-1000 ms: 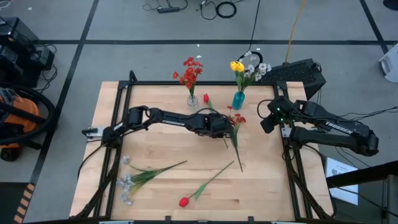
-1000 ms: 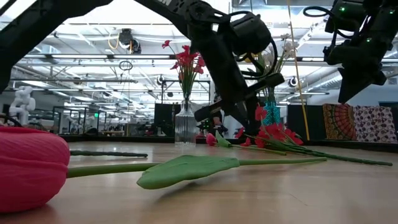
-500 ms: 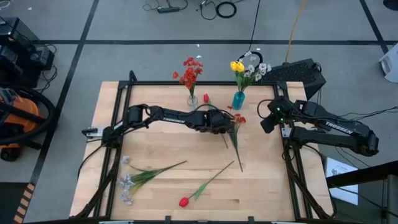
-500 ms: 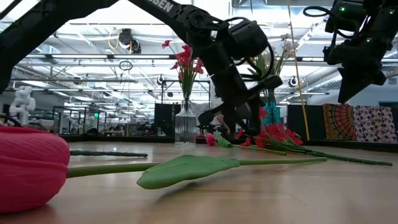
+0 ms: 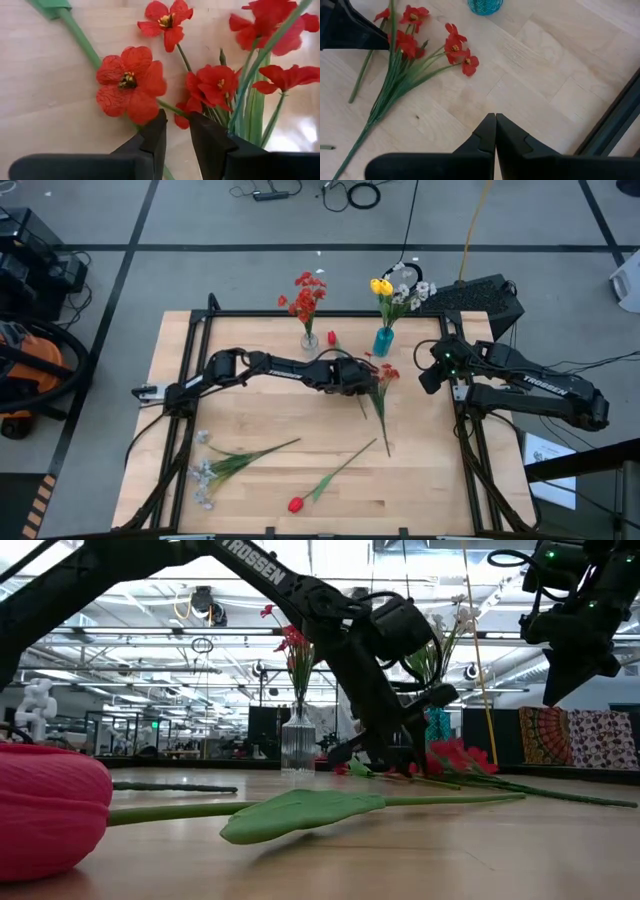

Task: Sort flowers into vase by color
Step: Put the top red tulip into the transparent vase

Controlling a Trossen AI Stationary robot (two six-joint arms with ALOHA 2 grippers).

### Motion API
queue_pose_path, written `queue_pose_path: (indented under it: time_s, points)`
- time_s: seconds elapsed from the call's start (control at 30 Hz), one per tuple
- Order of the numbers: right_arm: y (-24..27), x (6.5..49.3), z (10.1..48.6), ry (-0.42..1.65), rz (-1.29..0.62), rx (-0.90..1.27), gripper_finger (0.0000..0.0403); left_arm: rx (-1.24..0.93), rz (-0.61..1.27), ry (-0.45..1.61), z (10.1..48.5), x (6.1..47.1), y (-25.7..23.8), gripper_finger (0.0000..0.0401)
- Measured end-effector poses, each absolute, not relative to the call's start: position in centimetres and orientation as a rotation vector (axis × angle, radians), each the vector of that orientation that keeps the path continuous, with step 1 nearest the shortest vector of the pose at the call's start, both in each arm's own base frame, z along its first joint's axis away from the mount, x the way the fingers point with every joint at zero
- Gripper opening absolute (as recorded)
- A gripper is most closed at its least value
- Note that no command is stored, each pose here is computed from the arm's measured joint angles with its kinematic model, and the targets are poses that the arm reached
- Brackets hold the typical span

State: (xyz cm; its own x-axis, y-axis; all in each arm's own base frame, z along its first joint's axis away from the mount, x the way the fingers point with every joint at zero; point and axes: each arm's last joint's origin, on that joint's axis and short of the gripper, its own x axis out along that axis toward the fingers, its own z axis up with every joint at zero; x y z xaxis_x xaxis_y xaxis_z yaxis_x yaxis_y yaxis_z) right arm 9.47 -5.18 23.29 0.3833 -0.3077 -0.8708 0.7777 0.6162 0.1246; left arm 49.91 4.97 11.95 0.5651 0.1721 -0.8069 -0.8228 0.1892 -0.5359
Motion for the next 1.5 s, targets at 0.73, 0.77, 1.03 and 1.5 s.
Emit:
queue_pose_path:
  time_s: [0.73, 0.77, 1.03, 1.5]
  points:
    - [-5.2, 9.5, 23.3, 0.937, -0.744, 0.582, 0.0001, -0.977, 0.85, 1.301, 18.8, 42.4, 1.0, 0.0093]
    - [-5.2, 9.5, 23.3, 0.937, -0.744, 0.582, 0.0001, -0.956, 0.863, 1.283, 19.3, 42.3, 0.9, 0.0093]
    - [-5.2, 9.5, 23.3, 0.936, -0.744, 0.582, 0.0001, -0.795, 1.013, 1.081, 20.9, 42.1, 2.3, 0.0093]
    - [-5.2, 9.5, 23.3, 0.935, -0.747, 0.588, 0.0001, -0.861, 0.949, 1.134, 16.6, 43.6, 7.6, 0.0093]
